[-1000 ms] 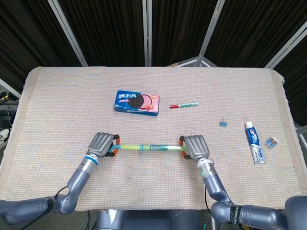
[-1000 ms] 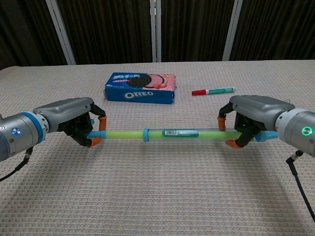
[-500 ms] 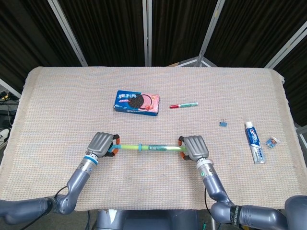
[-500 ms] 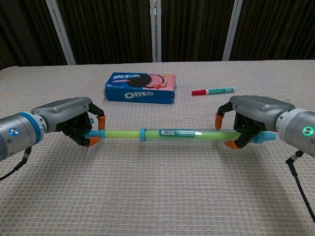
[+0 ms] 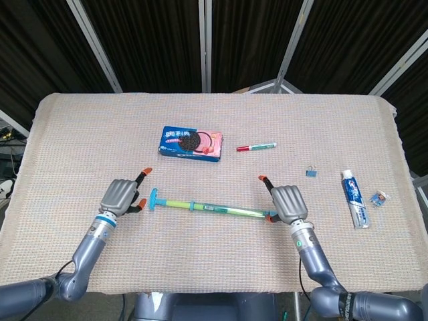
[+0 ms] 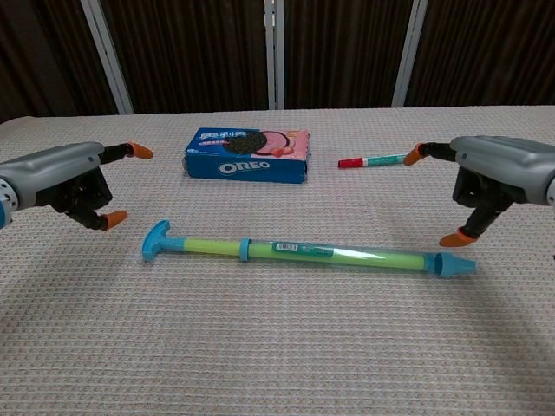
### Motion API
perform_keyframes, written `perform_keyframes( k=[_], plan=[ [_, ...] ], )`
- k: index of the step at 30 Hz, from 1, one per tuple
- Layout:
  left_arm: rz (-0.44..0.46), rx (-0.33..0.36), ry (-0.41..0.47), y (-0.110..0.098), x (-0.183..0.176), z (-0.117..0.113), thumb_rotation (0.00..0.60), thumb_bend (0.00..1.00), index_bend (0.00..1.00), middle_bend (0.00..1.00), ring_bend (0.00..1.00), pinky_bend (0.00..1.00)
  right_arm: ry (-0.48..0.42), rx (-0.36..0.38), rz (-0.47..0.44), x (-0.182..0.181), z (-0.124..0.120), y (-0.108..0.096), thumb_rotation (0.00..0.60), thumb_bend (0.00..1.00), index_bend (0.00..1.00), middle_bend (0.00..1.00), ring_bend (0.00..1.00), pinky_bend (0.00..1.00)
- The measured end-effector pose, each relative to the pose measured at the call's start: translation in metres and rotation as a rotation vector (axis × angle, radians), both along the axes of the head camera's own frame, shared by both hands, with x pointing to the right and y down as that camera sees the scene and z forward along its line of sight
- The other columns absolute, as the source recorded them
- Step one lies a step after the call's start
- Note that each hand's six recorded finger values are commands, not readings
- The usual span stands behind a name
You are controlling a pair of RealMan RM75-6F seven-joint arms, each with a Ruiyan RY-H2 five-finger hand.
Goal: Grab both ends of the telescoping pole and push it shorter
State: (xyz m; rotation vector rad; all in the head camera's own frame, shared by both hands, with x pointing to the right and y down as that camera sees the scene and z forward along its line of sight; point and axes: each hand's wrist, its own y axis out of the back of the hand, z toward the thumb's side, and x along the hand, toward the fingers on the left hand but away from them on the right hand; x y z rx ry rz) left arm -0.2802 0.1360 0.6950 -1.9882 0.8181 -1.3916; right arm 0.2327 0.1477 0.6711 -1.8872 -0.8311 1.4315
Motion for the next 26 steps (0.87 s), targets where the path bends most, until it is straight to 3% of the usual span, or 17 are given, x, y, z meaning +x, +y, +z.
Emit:
perform_keyframes(
  k=[2, 5, 8, 10, 13, 15, 17, 18, 22, 26],
  plan=[
    [-0.015, 0.026, -0.008, -0.003, -0.013, -0.008, 0.600, 0.43, 0.06, 0.87, 0.84, 1.00, -0.002, 0.018, 0.002, 0.009, -0.008, -0.002, 0.600, 0.00, 0.14, 1.00, 1.00, 1.00],
    [-0.040, 0.065, -0.018, -0.007, -0.033, -0.020, 0.600, 0.31, 0.06, 0.75, 0.74, 0.91, -0.007, 0.047, -0.002, 0.022, -0.019, -0.005, 0.600, 0.00, 0.14, 0.98, 1.00, 1.00],
    [-0.065, 0.110, -0.031, -0.009, -0.055, -0.034, 0.600, 0.12, 0.04, 0.53, 0.55, 0.66, -0.018, 0.082, -0.014, 0.034, -0.032, -0.008, 0.600, 0.00, 0.14, 0.88, 0.94, 1.00],
    [-0.085, 0.142, -0.046, -0.008, -0.071, -0.045, 0.600, 0.01, 0.01, 0.30, 0.33, 0.41, -0.033, 0.106, -0.027, 0.043, -0.040, -0.008, 0.600, 0.00, 0.14, 0.78, 0.84, 0.96],
    [-0.114, 0.185, -0.082, -0.001, -0.099, -0.063, 0.600, 0.00, 0.00, 0.08, 0.09, 0.13, -0.053, 0.149, -0.036, 0.065, -0.055, -0.007, 0.600, 0.00, 0.13, 0.51, 0.57, 0.66],
    [-0.129, 0.210, -0.099, 0.007, -0.114, -0.073, 0.600, 0.00, 0.00, 0.02, 0.02, 0.04, -0.045, 0.182, -0.030, 0.086, -0.066, -0.003, 0.600, 0.00, 0.10, 0.27, 0.28, 0.35],
    [-0.137, 0.238, -0.108, 0.020, -0.127, -0.085, 0.600, 0.00, 0.00, 0.00, 0.00, 0.01, -0.014, 0.210, -0.015, 0.115, -0.080, 0.005, 0.600, 0.00, 0.05, 0.08, 0.07, 0.10],
    [-0.141, 0.246, -0.113, 0.027, -0.133, -0.090, 0.600, 0.00, 0.00, 0.00, 0.00, 0.00, 0.002, 0.215, -0.008, 0.126, -0.086, 0.010, 0.600, 0.00, 0.03, 0.02, 0.01, 0.03],
    [-0.169, 0.251, -0.136, 0.059, -0.154, -0.110, 0.600, 0.00, 0.00, 0.00, 0.00, 0.00, 0.077, 0.223, 0.013, 0.162, -0.101, 0.032, 0.600, 0.00, 0.00, 0.00, 0.00, 0.00],
    [-0.179, 0.240, -0.125, 0.073, -0.160, -0.120, 0.600, 0.00, 0.00, 0.00, 0.00, 0.00, 0.122, 0.204, 0.032, 0.179, -0.101, 0.048, 0.600, 0.00, 0.00, 0.00, 0.00, 0.00]
  ],
)
